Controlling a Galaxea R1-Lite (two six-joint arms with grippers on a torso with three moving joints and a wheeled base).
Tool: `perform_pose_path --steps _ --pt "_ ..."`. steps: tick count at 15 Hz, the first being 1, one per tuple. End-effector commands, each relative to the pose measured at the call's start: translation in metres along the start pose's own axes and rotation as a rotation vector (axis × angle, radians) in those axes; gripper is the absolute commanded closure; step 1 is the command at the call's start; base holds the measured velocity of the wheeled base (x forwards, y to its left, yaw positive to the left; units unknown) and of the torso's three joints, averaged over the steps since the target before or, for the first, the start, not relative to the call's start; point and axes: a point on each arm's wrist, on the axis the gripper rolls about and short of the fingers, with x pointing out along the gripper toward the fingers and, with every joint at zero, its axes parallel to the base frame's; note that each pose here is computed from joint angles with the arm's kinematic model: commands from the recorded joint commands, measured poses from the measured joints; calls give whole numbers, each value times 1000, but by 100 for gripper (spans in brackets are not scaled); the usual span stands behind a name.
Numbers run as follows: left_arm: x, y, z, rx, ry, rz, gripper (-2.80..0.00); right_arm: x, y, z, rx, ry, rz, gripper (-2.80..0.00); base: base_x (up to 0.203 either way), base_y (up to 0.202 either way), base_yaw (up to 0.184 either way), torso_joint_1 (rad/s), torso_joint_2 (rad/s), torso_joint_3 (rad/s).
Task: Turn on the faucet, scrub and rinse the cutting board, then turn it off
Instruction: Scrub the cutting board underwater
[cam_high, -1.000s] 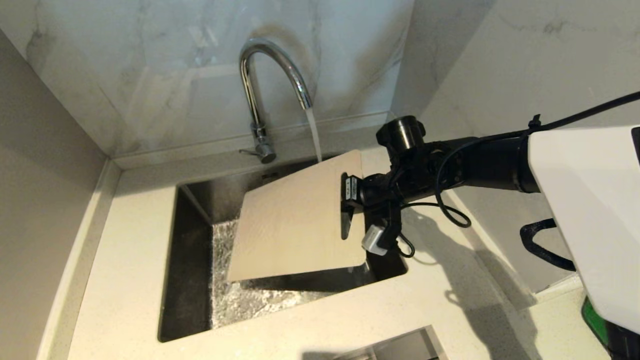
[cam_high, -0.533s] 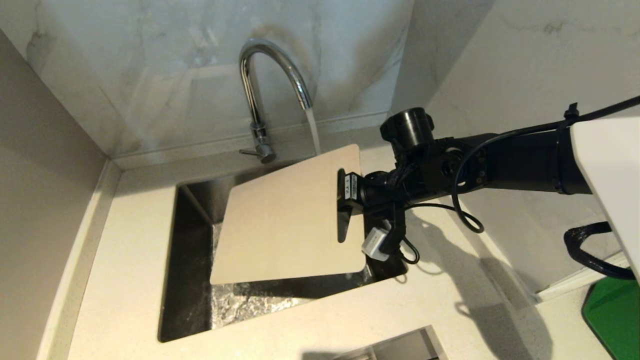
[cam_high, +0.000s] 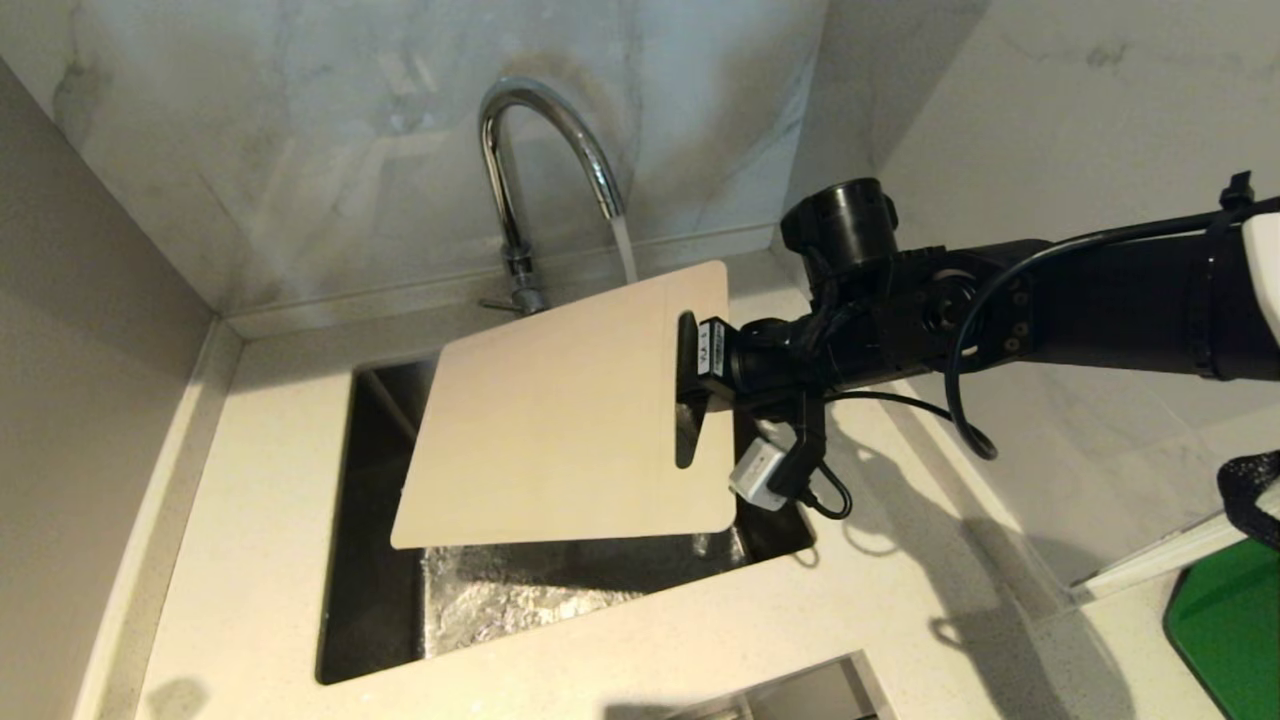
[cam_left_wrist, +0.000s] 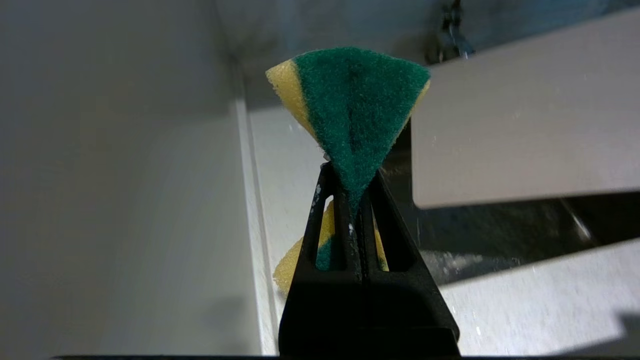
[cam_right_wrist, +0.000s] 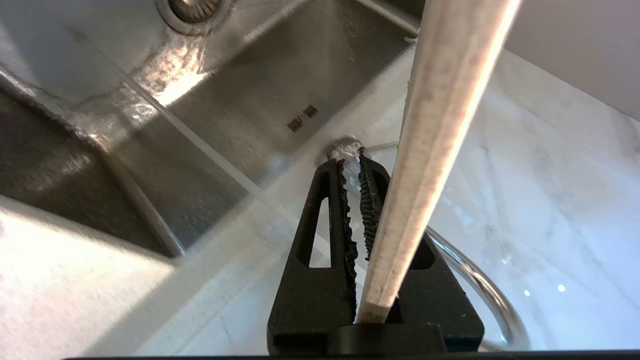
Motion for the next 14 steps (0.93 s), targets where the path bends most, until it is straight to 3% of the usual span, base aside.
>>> perform_pose_path --steps 1,5,7,10,14 --pt "25 -2 49 40 12 3 0 -6 -5 -1 -23 10 -9 0 0 0 0 0 0 0" --pt "62 -6 123 87 -52 22 0 -6 -8 0 -10 10 -17 0 0 0 0 0 0 0" --pt "87 -7 156 119 -75 79 0 -7 -8 0 -9 10 -21 0 0 0 0 0 0 0" --pt "128 0 193 175 -95 228 0 -9 -10 -2 11 17 -27 0 0 0 0 0 0 0" --pt "170 14 230 216 -119 258 0 -4 -8 -3 17 31 -39 0 0 0 0 0 0 0"
